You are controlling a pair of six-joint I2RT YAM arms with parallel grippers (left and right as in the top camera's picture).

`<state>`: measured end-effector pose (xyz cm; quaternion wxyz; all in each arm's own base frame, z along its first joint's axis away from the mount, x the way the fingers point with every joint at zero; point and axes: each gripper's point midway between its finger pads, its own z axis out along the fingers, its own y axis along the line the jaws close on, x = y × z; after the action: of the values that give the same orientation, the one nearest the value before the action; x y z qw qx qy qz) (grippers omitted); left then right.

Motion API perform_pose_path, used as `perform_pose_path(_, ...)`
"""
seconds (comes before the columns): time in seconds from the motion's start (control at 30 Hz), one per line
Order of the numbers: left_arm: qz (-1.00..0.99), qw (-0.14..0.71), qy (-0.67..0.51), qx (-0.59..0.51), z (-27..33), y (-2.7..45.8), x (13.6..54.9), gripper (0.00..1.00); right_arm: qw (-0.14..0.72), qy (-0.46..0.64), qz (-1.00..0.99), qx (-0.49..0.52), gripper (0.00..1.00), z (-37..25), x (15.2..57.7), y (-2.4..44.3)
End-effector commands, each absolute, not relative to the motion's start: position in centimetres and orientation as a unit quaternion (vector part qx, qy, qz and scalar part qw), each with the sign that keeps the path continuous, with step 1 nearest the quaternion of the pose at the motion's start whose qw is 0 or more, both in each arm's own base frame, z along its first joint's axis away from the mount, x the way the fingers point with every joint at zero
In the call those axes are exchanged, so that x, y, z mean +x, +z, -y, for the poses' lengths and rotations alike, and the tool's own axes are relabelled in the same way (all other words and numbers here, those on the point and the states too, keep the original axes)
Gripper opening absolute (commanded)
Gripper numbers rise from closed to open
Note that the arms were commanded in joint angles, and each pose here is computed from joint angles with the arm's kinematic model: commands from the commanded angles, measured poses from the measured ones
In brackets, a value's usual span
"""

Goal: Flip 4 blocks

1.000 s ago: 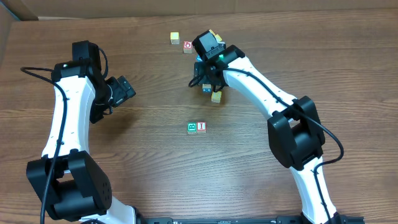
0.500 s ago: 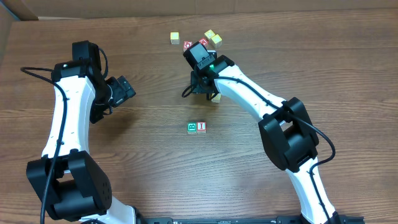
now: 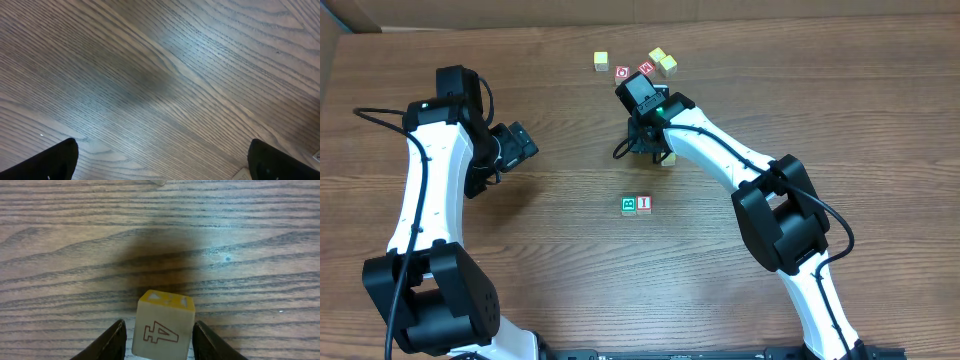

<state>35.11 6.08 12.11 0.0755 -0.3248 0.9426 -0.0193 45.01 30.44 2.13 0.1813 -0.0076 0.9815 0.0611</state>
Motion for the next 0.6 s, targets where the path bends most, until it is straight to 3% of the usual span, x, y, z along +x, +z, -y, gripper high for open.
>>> perform_pose_path(0.0, -0.943, 0.093, -0.019, -0.319, -6.4, 13.3, 35.5, 1.0, 0.183, 0.061, -0.981, -0.007, 0.45, -30.5, 45.1, 1.3)
perform_pose_path(0.13, -0.943, 0.093, -0.02, -0.319, -6.4, 13.3, 35.5, 1.0, 0.194, 0.068, -0.979, -0.006, 0.4, -30.8, 45.5, 1.4)
perform_pose_path(0.23, -0.943, 0.093, -0.019, -0.319, -6.4, 13.3, 35.5, 1.0, 0.21, 0.08, -0.974, -0.004, 0.15, -31.3, 46.3, 2.1)
perform_pose_path(0.27, -0.943, 0.093, -0.019, -0.319, -6.4, 13.3, 35.5, 1.0, 0.216, 0.084, -0.973, -0.003, 0.13, -31.4, 46.6, 2.6)
perform_pose_path(0.4, -0.943, 0.093, -0.019, -0.319, -6.4, 13.3, 35.5, 1.0, 0.249, 0.106, -0.963, -0.001, 0.15, -32.3, 48.3, 6.6)
perform_pose_path(0.57, -0.943, 0.093, -0.02, -0.319, -6.4, 13.3, 35.5, 1.0, 0.316, 0.126, -0.94, -0.005, 0.26, -32.0, 51.3, 13.1)
